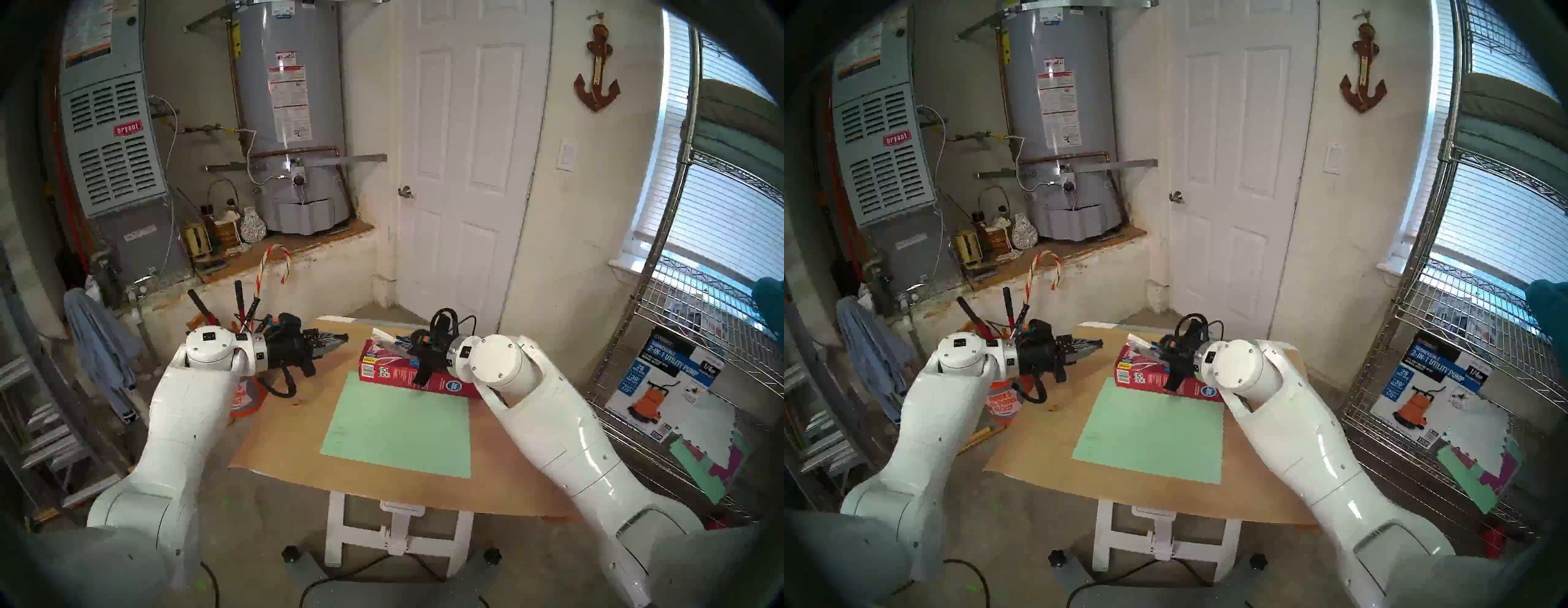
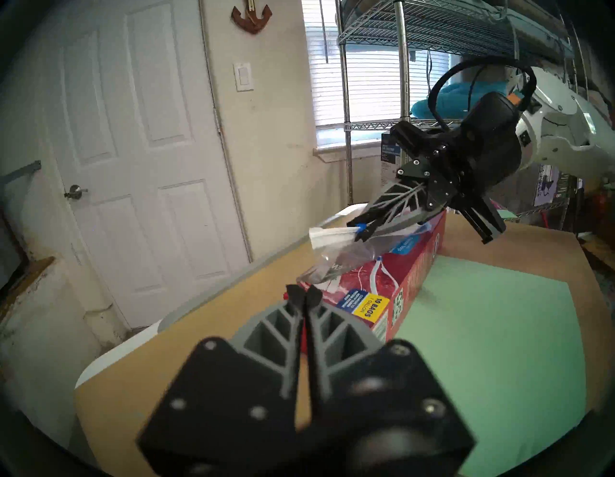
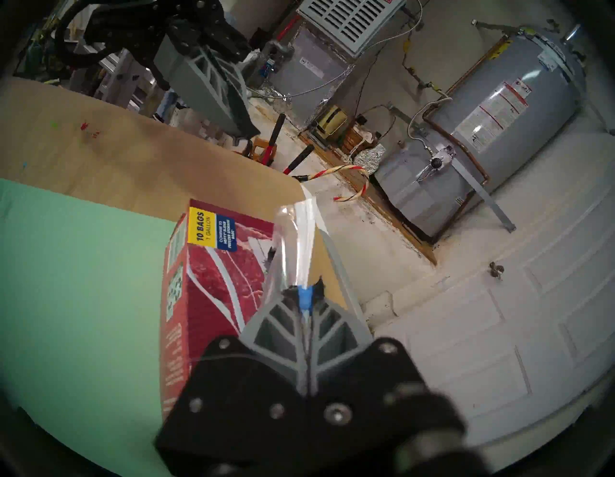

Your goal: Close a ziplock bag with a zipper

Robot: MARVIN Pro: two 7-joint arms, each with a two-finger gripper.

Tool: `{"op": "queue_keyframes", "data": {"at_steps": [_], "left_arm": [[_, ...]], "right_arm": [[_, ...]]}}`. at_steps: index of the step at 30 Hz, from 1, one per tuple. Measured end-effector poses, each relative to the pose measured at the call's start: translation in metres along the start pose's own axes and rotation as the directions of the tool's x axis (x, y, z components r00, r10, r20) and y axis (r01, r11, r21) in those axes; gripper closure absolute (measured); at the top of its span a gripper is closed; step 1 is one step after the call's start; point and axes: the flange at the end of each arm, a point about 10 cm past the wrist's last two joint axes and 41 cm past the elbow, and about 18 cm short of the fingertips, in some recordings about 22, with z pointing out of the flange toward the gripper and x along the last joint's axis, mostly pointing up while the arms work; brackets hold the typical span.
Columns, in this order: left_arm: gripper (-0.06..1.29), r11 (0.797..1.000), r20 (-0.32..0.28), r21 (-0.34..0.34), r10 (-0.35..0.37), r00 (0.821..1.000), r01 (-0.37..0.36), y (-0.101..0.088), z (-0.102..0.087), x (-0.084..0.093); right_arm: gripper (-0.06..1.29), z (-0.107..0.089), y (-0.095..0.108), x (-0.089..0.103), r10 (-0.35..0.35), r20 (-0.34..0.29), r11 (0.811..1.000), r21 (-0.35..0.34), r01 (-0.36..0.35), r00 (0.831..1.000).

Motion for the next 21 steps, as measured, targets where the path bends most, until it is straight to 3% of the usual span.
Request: {"op": "queue_keyframes", "data": {"at_steps": [3, 4, 6, 7, 8, 9, 10, 21], "left_arm": [[1.25, 1.0, -0.002, -0.007, -0.005, 1.0, 0.005, 0.0, 0.001, 0.001], [1.13, 1.0, -0.005, -0.011, -0.008, 1.0, 0.008, 0.001, 0.002, 0.002], [0.87, 1.0, -0.009, -0.016, -0.009, 1.0, 0.009, 0.001, 0.004, 0.004], [0.56, 1.0, -0.013, -0.022, -0.009, 1.0, 0.009, 0.001, 0.005, 0.006], [0.44, 1.0, -0.014, -0.025, -0.009, 1.0, 0.008, 0.002, 0.006, 0.007], [0.05, 0.999, -0.018, -0.032, -0.008, 1.0, 0.007, 0.002, 0.009, 0.009], [-0.04, 0.999, -0.021, -0.04, -0.007, 1.0, 0.006, 0.003, 0.012, 0.011], [-0.04, 0.994, -0.005, -0.109, -0.032, 0.999, 0.032, 0.006, 0.035, 0.008]], "right_arm": [[1.25, 0.0, 0.0, 0.002, 0.001, -0.004, 1.0, 0.0, -0.001, 1.0], [1.25, 0.0, 0.0, 0.003, 0.0, -0.007, 1.0, 0.0, 0.0, 1.0], [1.25, 0.001, -0.001, 0.004, 0.0, -0.011, 1.0, 0.0, 0.0, 1.0], [1.25, 0.001, -0.001, 0.006, -0.001, -0.014, 1.0, 0.001, 0.001, 1.0], [1.25, 0.001, -0.001, 0.007, -0.001, -0.015, 1.0, 0.001, 0.001, 1.0], [1.25, 0.001, -0.002, 0.008, -0.003, -0.019, 1.0, 0.002, 0.003, 1.0], [1.25, 0.002, -0.003, 0.01, -0.005, -0.024, 1.0, 0.005, 0.005, 1.0], [1.25, 0.002, -0.009, 0.018, -0.014, -0.041, 1.0, 0.016, 0.015, 0.999]]}}
